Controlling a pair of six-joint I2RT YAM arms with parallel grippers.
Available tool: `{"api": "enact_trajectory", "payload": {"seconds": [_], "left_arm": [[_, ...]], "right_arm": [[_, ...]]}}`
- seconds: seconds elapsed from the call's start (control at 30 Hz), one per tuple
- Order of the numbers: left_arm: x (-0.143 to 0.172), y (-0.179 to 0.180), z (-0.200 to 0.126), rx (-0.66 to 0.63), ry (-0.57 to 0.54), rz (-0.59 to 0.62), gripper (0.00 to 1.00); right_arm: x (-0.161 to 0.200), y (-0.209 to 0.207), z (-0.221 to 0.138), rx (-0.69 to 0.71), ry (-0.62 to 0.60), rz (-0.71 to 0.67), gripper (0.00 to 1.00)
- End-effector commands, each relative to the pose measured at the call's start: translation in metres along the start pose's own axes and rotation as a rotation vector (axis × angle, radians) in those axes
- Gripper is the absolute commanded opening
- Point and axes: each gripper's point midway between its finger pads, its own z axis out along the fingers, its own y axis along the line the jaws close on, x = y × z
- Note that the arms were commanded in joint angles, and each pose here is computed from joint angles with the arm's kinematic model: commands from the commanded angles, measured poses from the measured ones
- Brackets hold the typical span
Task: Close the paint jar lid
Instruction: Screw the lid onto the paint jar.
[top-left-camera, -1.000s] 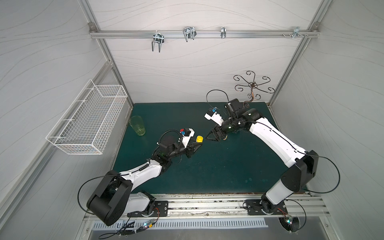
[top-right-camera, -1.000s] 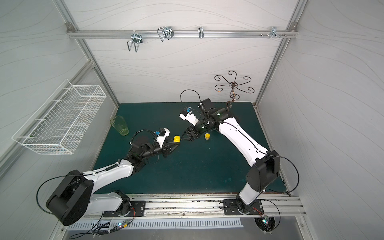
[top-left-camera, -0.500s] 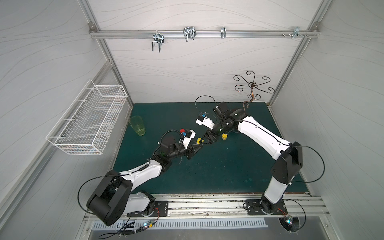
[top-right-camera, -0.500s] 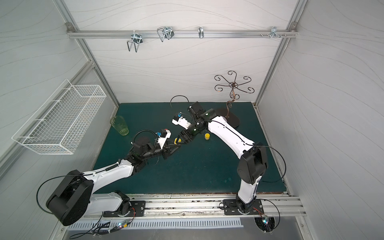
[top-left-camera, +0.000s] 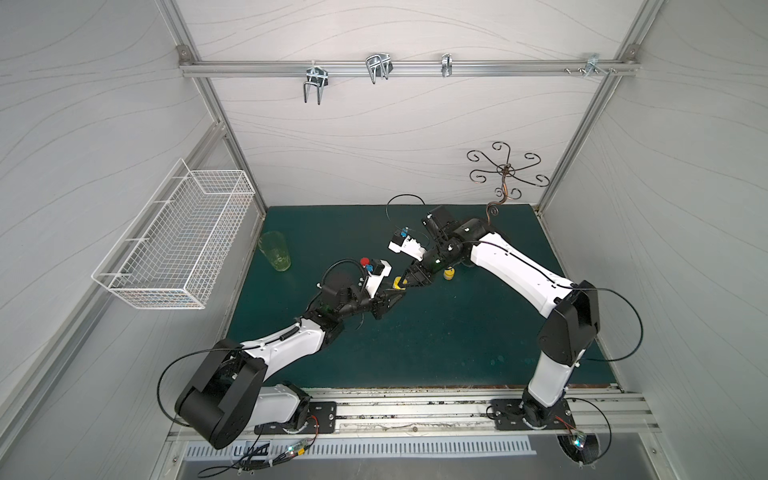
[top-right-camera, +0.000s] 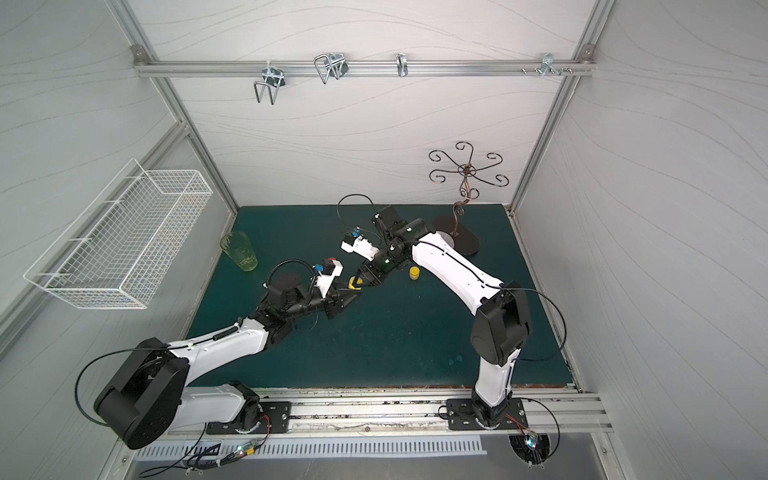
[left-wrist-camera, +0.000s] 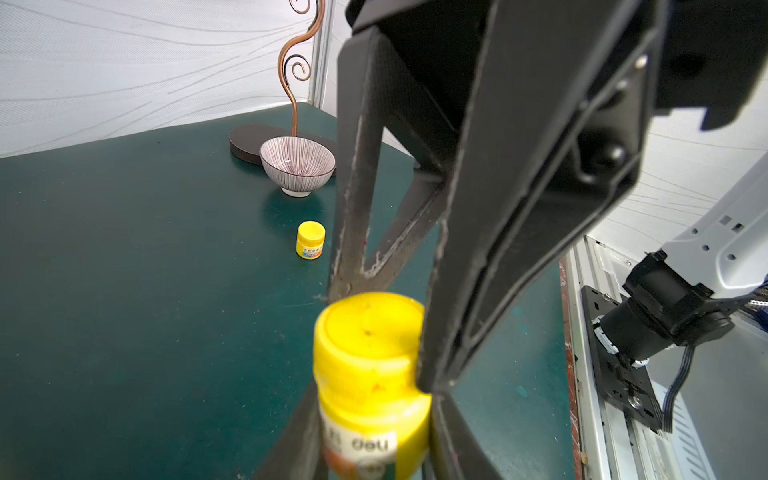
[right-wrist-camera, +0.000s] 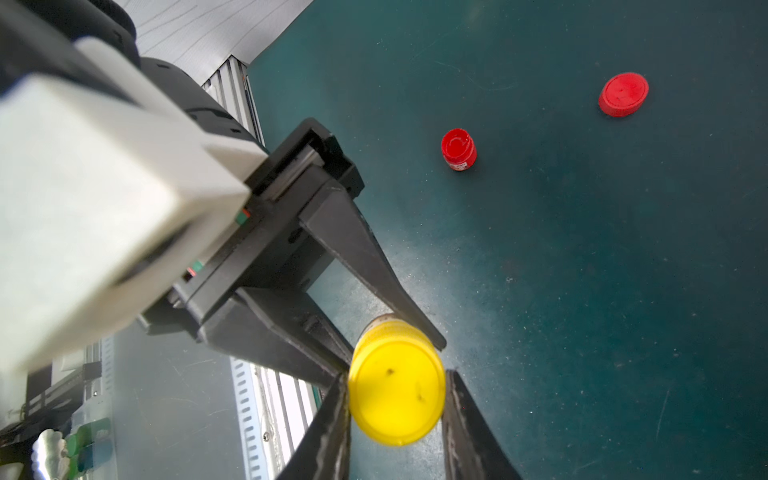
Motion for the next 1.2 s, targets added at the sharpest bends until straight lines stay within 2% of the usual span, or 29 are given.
{"api": "enact_trajectory", "payload": {"seconds": [0.0,0.03,0.13,0.2,0.27,0.4,0.53,0.63,0.7,0.77,0.87,1.0,1.17], "left_arm": [[-0.036,-0.003,0.006,0.011,-0.095,0.097,0.07],[-0.038,0.0,0.007,-0.008,-0.108,0.104,0.07],[-0.048,0.017,0.014,-0.116,-0.182,0.141,0.07],[-0.056,0.029,0.027,-0.203,-0.237,0.196,0.05],[-0.059,0.042,0.045,-0.276,-0.273,0.237,0.06],[-0.061,0.066,0.059,-0.366,-0.412,0.247,0.05],[-0.055,0.067,0.07,-0.335,-0.37,0.211,0.03],[-0.049,0.062,0.061,-0.306,-0.356,0.202,0.03],[-0.043,0.064,0.05,-0.246,-0.304,0.139,0.03],[-0.036,0.061,0.037,-0.153,-0.234,0.058,0.03],[-0.026,0.043,0.021,-0.065,-0.169,0.049,0.04],[-0.009,0.017,0.013,0.046,-0.026,0.024,0.03],[-0.006,-0.002,-0.001,0.086,0.006,0.019,0.04]], "right_arm": [[-0.002,0.0,0.013,-0.019,-0.001,0.049,0.26],[-0.002,-0.001,0.017,-0.019,-0.004,0.065,0.26],[-0.008,-0.013,0.032,0.021,-0.037,0.233,0.26],[-0.014,-0.025,0.045,0.039,-0.065,0.407,0.25],[-0.02,-0.037,0.053,0.098,-0.098,0.523,0.26],[-0.02,-0.056,0.054,0.201,-0.141,0.617,0.27],[-0.014,-0.061,0.048,0.215,-0.122,0.602,0.36],[-0.014,-0.054,0.03,0.19,-0.143,0.528,0.52],[-0.006,-0.051,0.012,0.183,-0.13,0.456,0.64],[0.004,-0.045,-0.005,0.145,-0.098,0.396,0.71],[0.019,-0.039,-0.027,0.086,-0.083,0.321,0.77],[0.027,-0.033,-0.044,0.067,-0.071,0.231,0.78],[0.018,-0.018,-0.048,-0.01,-0.074,0.122,0.78]]}}
